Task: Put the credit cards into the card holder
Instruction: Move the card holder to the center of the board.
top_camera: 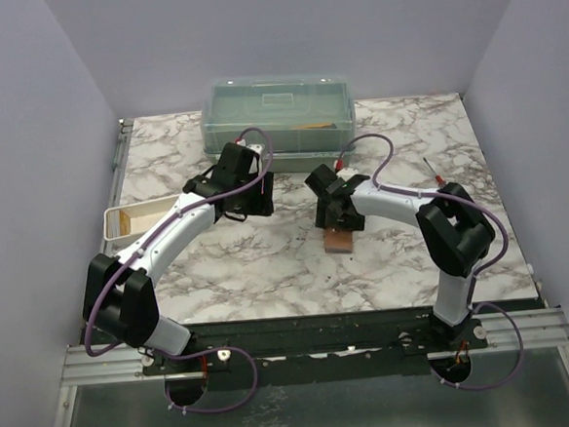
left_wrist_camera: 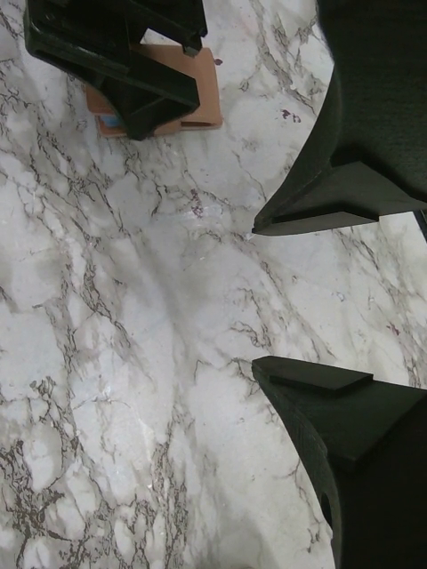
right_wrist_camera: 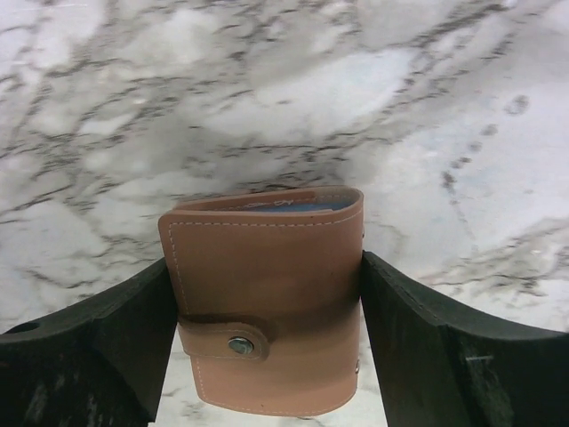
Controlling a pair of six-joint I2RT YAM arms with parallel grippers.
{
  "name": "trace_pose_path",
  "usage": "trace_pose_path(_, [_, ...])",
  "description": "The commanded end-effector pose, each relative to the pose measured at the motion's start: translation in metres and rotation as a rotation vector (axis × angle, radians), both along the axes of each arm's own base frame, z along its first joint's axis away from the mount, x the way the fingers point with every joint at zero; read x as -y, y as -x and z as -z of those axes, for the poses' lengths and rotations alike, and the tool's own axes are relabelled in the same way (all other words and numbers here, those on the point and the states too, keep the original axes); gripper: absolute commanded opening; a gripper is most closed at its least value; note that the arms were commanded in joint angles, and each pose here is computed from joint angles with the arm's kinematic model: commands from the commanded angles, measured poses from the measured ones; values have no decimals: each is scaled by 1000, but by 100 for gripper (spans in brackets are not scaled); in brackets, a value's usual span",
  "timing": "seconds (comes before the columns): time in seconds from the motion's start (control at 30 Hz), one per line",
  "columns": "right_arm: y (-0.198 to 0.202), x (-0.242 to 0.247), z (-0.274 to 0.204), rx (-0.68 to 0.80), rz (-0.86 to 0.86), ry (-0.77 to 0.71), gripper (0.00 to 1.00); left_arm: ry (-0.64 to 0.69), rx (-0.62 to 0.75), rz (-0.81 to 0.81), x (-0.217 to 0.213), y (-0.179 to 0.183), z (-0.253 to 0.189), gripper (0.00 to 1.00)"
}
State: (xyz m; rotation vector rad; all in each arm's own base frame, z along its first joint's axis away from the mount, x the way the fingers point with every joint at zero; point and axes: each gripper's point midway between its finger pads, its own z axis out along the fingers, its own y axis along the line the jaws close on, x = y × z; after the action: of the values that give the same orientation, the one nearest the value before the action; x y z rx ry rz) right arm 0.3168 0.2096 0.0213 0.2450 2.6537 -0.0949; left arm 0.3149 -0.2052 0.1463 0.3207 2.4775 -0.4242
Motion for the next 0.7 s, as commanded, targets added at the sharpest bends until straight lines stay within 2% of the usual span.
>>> trace_pose_path(0.0, [5,58,-7,-5,103,77,77,23,9,26,3,1,-3,63])
trace_pose_path(0.37, [28,239,-23,73,570,-79,76,47,2,44,6,4,-5,63])
trace_pose_path(0.5, [42,281,-21,80,725,-26,72,55,1,48,7,5,-5,62])
trace_pose_path(0.6, [49,305,-16,84,820,-48,71,60,-5,50,9,6,-4,62])
trace_pose_path(0.67, [50,315,-15,80,878,-52,78,64,-9,54,10,6,-3,62])
